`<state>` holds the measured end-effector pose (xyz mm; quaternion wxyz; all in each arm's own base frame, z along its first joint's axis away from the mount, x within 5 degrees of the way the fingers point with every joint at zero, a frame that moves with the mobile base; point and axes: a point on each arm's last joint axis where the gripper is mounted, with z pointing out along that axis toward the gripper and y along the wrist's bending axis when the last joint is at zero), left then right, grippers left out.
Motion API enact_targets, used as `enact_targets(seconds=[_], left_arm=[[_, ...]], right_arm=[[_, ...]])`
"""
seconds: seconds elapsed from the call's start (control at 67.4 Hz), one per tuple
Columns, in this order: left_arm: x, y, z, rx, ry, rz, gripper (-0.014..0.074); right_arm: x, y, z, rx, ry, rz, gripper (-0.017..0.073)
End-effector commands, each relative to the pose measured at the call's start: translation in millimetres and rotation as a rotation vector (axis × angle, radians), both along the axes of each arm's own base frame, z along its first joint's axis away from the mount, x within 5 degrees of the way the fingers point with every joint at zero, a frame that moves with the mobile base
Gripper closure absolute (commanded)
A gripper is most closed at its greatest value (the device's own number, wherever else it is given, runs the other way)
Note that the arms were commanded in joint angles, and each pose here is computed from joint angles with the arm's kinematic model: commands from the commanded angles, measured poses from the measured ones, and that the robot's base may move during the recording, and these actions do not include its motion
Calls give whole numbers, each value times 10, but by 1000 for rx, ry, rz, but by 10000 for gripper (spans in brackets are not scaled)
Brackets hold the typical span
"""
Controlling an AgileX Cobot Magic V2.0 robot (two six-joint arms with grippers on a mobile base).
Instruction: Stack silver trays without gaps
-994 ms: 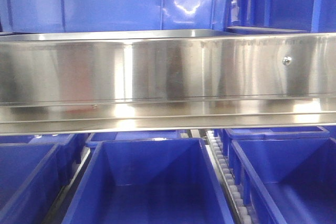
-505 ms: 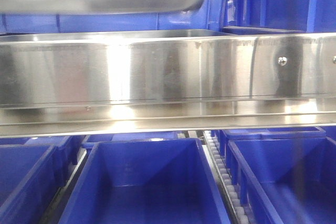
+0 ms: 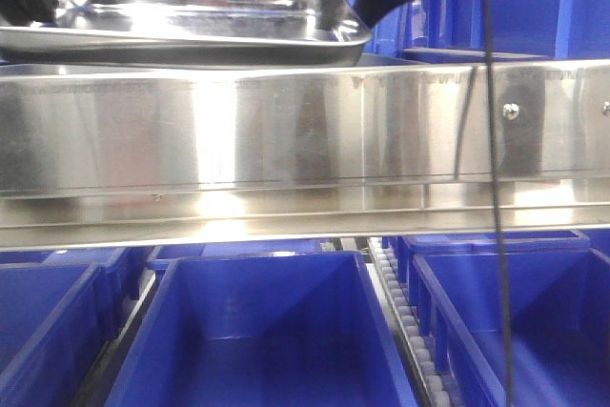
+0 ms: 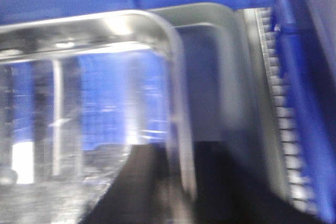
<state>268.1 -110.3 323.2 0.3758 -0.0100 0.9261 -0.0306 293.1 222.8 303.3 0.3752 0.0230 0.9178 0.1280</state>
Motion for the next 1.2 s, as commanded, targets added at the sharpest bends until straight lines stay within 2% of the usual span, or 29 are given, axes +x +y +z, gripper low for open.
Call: enact_targets(seconds=[0.0,0.089,0.223,0.297,0.386,0.564,0.638,0.697,0.786,0.846,0.935,1.039,1.113,1.187], left_arm=[[32,-74,57,-109,-44,-15,519],[57,23,44,-121,-25,49,382],[87,126,37,-116,-18,89,220],[95,147,38,-113,-19,96,183],[96,149,39,-110,-21,95,183],[99,150,42,-107,-26,93,200],[94,151,68,-111,-34,92,253],[66,158,147,-123,-46,96,362],[-11,189,336,-153,-97,95,546],[-62,217,450,-160,-141,89,632],[-105,242,591,-160,-233,60,584],[-129,238,710,-185,-313,30,579],[-166,263,791,-187,-318,42,579],[-251,281,872,-217,-320,51,597]], right_arm=[[5,199,208,159,-137,120,305],[4,168,185,120,-123,104,230],[12,141,178,73,-131,102,218],[14,138,180,67,-137,104,218],[16,132,178,60,-137,102,218],[22,118,175,46,-138,98,218],[19,115,209,53,-145,98,260],[9,106,265,63,-157,97,327],[-45,57,470,99,-202,96,498],[-89,27,595,122,-229,97,581],[-118,-2,737,154,-267,100,570],[-98,-20,825,179,-297,100,576],[-131,-50,918,196,-318,99,576],[-205,-93,1025,202,-347,112,576]])
